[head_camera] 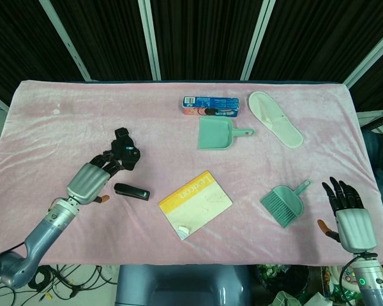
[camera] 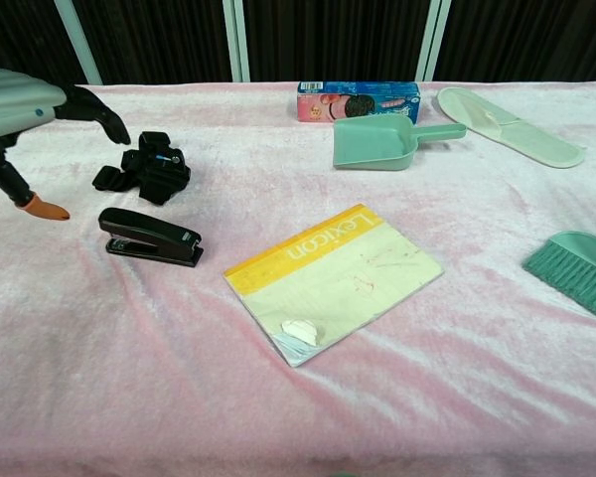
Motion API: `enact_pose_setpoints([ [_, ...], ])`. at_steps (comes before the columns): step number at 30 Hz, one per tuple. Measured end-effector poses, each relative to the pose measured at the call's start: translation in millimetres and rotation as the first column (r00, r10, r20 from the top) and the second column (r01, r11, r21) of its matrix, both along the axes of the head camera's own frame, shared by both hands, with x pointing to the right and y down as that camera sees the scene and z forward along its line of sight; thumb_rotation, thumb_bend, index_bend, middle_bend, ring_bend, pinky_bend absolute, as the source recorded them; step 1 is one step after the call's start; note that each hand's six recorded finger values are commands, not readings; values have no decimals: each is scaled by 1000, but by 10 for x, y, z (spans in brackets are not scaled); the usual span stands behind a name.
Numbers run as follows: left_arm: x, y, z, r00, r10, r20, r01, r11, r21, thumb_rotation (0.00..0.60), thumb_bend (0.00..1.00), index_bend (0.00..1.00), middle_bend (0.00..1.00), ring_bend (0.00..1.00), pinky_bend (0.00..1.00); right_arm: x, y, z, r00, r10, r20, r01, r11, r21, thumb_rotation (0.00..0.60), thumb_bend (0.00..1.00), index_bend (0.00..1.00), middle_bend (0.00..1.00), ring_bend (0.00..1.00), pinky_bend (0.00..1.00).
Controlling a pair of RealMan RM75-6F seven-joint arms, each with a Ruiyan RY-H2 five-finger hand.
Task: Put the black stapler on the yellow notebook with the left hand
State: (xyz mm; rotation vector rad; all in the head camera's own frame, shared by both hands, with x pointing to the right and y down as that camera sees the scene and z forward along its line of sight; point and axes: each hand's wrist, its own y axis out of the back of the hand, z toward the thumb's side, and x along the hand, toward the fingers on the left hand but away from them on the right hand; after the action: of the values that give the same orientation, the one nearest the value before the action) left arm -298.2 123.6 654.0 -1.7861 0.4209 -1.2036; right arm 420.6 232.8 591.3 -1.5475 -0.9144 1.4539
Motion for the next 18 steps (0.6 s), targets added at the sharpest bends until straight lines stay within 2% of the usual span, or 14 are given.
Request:
enact_pose_setpoints([
  [3, 117, -1, 83, 1000, 20, 20, -19, 1000, -24, 600, 66, 246, 269, 121, 196, -12, -2, 16, 1000, -4, -1, 4, 1000, -2, 600, 145, 29, 0, 41, 103],
  [8, 276, 33, 249, 999, 32, 35, -30, 997, -65, 600, 95, 270, 326, 213, 305, -10, -6, 24, 1000, -4, -2, 4, 1000, -1, 600, 146, 29, 0, 41, 103],
  [15, 411, 36, 429, 999, 34, 32, -31, 996, -80, 600, 166, 321, 397, 278, 361, 5, -9, 34, 1000, -1, -7, 1, 1000, -3, 600, 145, 29, 0, 41, 103],
  [18, 469, 41, 460, 998, 48, 26, -46, 996, -76, 600, 214, 366, 456, 329, 417, 7, -10, 32, 1000, -1, -6, 1, 1000, -2, 600, 145, 29, 0, 41, 103],
])
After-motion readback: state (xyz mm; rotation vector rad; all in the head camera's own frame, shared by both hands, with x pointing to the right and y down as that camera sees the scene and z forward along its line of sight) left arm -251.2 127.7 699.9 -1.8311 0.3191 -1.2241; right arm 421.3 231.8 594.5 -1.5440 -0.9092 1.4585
